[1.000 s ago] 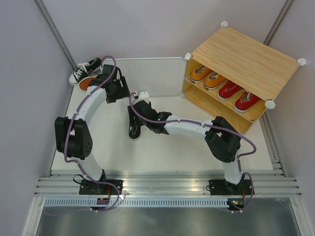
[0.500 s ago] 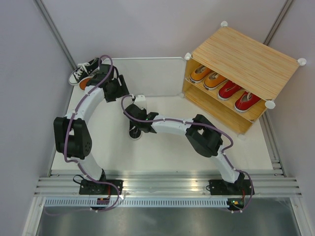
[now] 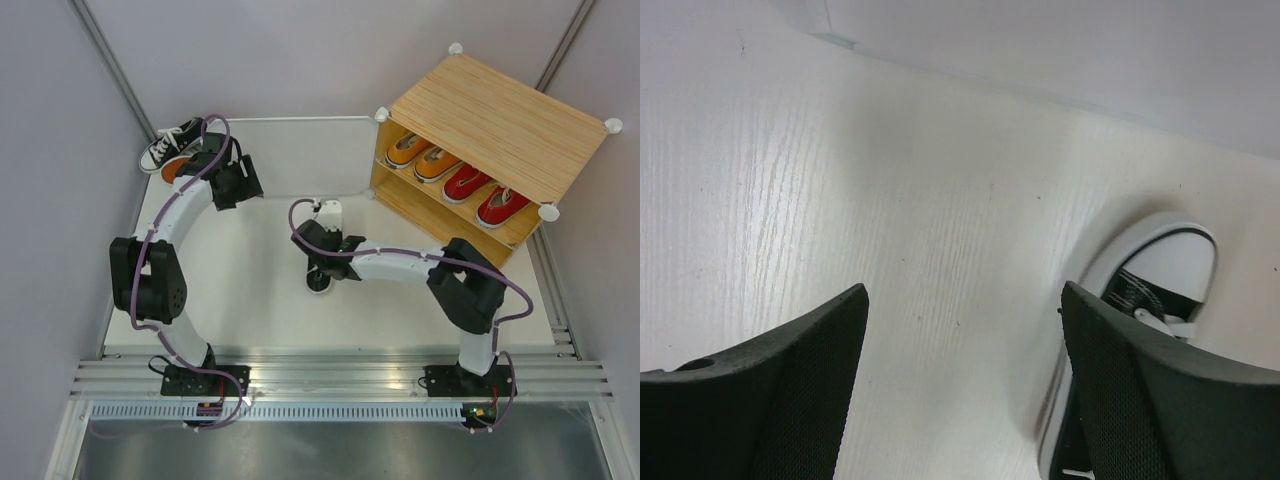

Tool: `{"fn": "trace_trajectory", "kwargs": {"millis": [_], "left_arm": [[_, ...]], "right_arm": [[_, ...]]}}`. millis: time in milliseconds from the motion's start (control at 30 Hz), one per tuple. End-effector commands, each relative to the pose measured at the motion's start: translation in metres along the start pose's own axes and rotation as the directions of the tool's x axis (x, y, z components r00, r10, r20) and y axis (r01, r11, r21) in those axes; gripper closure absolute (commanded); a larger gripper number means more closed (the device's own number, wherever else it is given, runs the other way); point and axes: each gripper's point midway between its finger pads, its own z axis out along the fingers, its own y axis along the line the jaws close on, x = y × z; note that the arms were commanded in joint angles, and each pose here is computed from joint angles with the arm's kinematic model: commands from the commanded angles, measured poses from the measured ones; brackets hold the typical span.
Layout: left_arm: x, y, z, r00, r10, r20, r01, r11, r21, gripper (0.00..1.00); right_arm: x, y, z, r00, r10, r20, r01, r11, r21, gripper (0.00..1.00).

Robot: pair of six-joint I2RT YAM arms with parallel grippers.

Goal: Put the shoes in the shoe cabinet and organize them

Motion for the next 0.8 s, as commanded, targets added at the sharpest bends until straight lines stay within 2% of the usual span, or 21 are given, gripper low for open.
{"fn": "trace_trajectory", "kwargs": {"millis": [0, 33, 100, 133, 167, 300, 367, 467, 500, 533, 567, 667, 733, 767], "left_arm": [[-0.009, -0.008, -0.004, 0.999, -0.025, 0.029, 0.023, 0.999, 0.042, 0.19], [-0.009, -0.008, -0.005, 0.999, -0.025, 0.032, 0.023, 0.999, 0.04, 0.19], [-0.01, -0.007, -0.005, 0.999, -0.023, 0.034, 0.022, 0.999, 0.036, 0.18], [-0.009, -0.007, -0.005, 0.999, -0.023, 0.032, 0.022, 0.999, 0.037, 0.18], [-0.009, -0.008, -0.006, 0.999, -0.025, 0.033, 0.023, 0.999, 0.041, 0.18], [-0.009, -0.009, -0.007, 0.999, -0.026, 0.033, 0.025, 0.999, 0.048, 0.18], [-0.01, -0.009, -0.007, 0.999, -0.023, 0.036, 0.022, 0.999, 0.046, 0.18], [-0.01, -0.01, -0.007, 0.999, -0.025, 0.034, 0.023, 0.998, 0.05, 0.18], [-0.01, -0.01, -0.009, 0.999, -0.026, 0.036, 0.024, 0.998, 0.053, 0.18], [-0.01, -0.011, -0.009, 0.999, -0.026, 0.034, 0.024, 0.998, 0.057, 0.18], [-0.009, -0.01, -0.009, 0.999, -0.025, 0.033, 0.023, 0.998, 0.055, 0.18], [-0.007, -0.011, -0.009, 0.999, -0.024, 0.029, 0.023, 0.998, 0.06, 0.18], [-0.008, -0.011, -0.011, 0.999, -0.023, 0.033, 0.021, 0.998, 0.062, 0.18], [-0.008, -0.011, -0.01, 0.999, -0.021, 0.032, 0.019, 0.998, 0.061, 0.18]], "right_arm": [[-0.04, -0.036, -0.027, 0.978, 0.156, 0.135, -0.164, 0.985, 0.048, 0.99], [-0.051, -0.046, -0.04, 0.966, 0.198, 0.167, -0.208, 0.977, 0.047, 0.99], [-0.04, -0.084, -0.039, 0.952, 0.236, 0.194, -0.264, 0.956, 0.13, 0.99], [-0.048, -0.095, -0.047, 0.916, 0.327, 0.232, -0.361, 0.924, 0.127, 0.99], [-0.04, -0.115, -0.044, 0.907, 0.343, 0.244, -0.388, 0.907, 0.166, 0.99], [-0.048, -0.151, -0.043, 0.83, 0.443, 0.338, -0.526, 0.823, 0.214, 0.98], [-0.046, -0.156, -0.035, 0.816, 0.466, 0.343, -0.556, 0.795, 0.243, 0.97], [-0.05, -0.159, -0.023, 0.804, 0.481, 0.35, -0.577, 0.772, 0.266, 0.86], [-0.046, -0.158, -0.017, 0.813, 0.471, 0.343, -0.567, 0.775, 0.28, 0.71], [-0.046, -0.154, -0.015, 0.816, 0.478, 0.325, -0.565, 0.778, 0.275, 0.62], [-0.05, -0.15, -0.016, 0.827, 0.468, 0.31, -0.549, 0.792, 0.268, 0.45], [-0.056, -0.142, -0.023, 0.86, 0.43, 0.274, -0.494, 0.836, 0.239, 0.26], [-0.068, -0.14, -0.036, 0.864, 0.422, 0.275, -0.482, 0.851, 0.208, 0.21], [-0.069, -0.139, -0.04, 0.885, 0.386, 0.26, -0.441, 0.874, 0.205, 0.19]]}}
